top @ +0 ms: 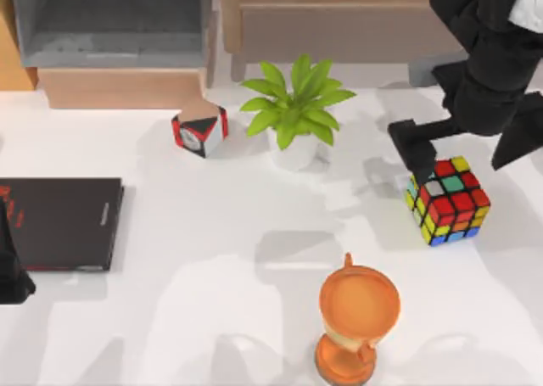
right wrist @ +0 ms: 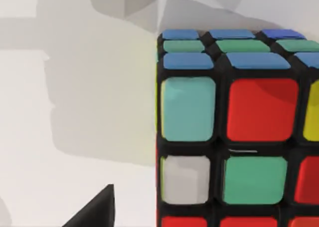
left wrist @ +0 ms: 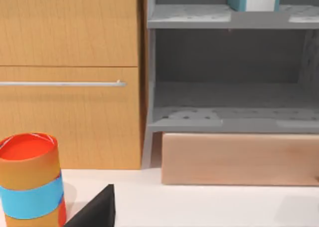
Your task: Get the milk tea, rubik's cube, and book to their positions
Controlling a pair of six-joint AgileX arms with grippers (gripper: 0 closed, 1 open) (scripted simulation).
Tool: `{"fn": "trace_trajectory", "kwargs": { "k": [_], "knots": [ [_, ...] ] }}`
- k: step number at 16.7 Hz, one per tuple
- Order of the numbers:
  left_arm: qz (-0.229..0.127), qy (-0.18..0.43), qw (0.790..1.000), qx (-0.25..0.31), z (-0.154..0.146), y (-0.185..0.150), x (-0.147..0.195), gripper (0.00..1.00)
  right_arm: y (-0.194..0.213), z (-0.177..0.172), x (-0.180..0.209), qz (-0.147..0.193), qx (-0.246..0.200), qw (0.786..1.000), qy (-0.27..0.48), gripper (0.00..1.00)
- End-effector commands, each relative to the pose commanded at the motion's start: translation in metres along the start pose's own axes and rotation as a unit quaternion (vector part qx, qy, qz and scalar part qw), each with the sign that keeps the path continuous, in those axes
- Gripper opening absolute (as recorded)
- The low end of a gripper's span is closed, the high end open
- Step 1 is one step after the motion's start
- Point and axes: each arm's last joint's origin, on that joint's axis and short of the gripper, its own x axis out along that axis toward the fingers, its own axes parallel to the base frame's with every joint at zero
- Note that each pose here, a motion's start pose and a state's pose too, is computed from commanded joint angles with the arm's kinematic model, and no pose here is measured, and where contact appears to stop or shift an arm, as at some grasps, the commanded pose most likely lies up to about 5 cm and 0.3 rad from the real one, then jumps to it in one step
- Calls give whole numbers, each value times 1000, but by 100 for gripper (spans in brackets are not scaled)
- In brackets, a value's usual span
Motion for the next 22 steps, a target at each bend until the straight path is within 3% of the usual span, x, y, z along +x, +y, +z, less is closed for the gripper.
{"fn": "trace_trajectory", "kwargs": {
  "k": [5,9,22],
  "knots": [
    [0,0,1000,0,0,0,0,100,1,-1,35,0,0,1000,0,100],
    [0,0,1000,0,0,0,0,100,1,-1,37,0,0,1000,0,100],
    [0,0,1000,0,0,0,0,100,1,-1,37,0,0,1000,0,2]
  ]
}}
